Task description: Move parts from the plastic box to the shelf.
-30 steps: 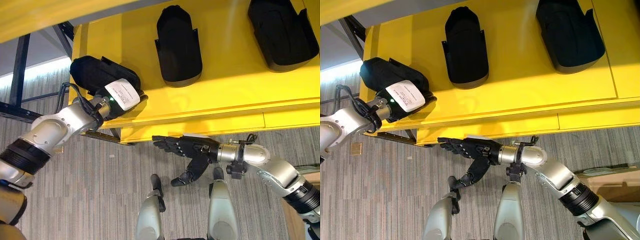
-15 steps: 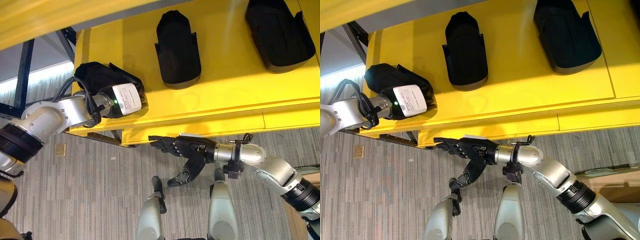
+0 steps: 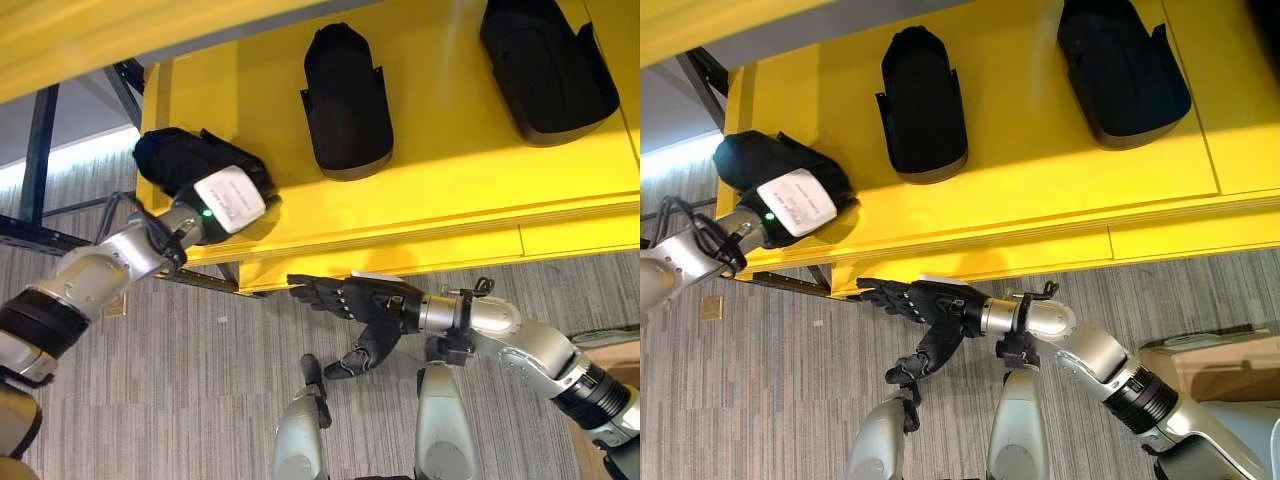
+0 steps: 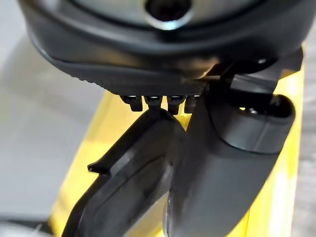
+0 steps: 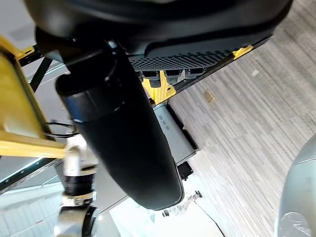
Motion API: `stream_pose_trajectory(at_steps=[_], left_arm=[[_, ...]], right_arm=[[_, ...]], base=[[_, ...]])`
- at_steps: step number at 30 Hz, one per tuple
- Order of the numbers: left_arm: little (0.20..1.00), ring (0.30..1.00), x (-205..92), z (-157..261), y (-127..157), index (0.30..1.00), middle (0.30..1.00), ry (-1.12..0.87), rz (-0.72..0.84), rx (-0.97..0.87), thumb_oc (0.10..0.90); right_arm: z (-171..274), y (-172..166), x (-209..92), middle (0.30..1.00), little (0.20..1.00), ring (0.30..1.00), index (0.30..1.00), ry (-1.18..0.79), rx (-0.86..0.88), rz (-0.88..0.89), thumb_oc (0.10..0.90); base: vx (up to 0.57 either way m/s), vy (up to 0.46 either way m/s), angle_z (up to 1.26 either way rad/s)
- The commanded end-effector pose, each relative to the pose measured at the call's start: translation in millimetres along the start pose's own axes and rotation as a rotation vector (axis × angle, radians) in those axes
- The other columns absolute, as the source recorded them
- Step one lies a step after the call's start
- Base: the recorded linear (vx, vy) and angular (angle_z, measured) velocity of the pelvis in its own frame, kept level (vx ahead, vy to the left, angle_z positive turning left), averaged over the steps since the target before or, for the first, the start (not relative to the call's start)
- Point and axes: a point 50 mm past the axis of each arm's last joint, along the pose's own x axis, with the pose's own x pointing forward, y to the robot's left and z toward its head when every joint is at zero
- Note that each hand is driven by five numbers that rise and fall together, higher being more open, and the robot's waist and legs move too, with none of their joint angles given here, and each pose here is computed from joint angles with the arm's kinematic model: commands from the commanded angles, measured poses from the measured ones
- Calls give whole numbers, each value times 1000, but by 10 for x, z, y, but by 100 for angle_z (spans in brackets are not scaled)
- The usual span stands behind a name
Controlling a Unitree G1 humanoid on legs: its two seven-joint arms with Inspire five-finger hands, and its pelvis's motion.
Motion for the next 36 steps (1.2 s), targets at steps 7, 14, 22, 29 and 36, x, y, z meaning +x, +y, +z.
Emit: stream_pose_trajectory(at_steps=[7, 14, 22, 29, 36], left_arm=[[1000, 1000, -191, -760, 147, 1000, 1000, 440, 156, 44, 900], [1000, 1000, -224, -832, 182, 1000, 1000, 537, 298, -31, 900], [1000, 1000, -80, -776, 362, 1000, 1000, 443, 405, -51, 900], [1000, 1000, 103, -581, 629, 1000, 1000, 306, 492, -83, 900], [1000, 1000, 64, -579, 904, 1000, 1000, 454, 829, -370, 900]], right_arm=[[466, 275, 248, 1000, 1000, 1000, 1000, -306, -82, 128, 900], [443, 296, 272, 1000, 1000, 1000, 1000, -316, -78, 121, 900], [446, 289, 295, 1000, 1000, 1000, 1000, -325, -77, 122, 900], [467, 283, 306, 1000, 1000, 1000, 1000, -329, -81, 128, 900], [449, 275, 289, 1000, 1000, 1000, 1000, -352, -87, 111, 900]], base=[[-5, -41, 2], [-3, -12, 1], [0, 0, 0], [0, 0, 0], [10, -14, 0]])
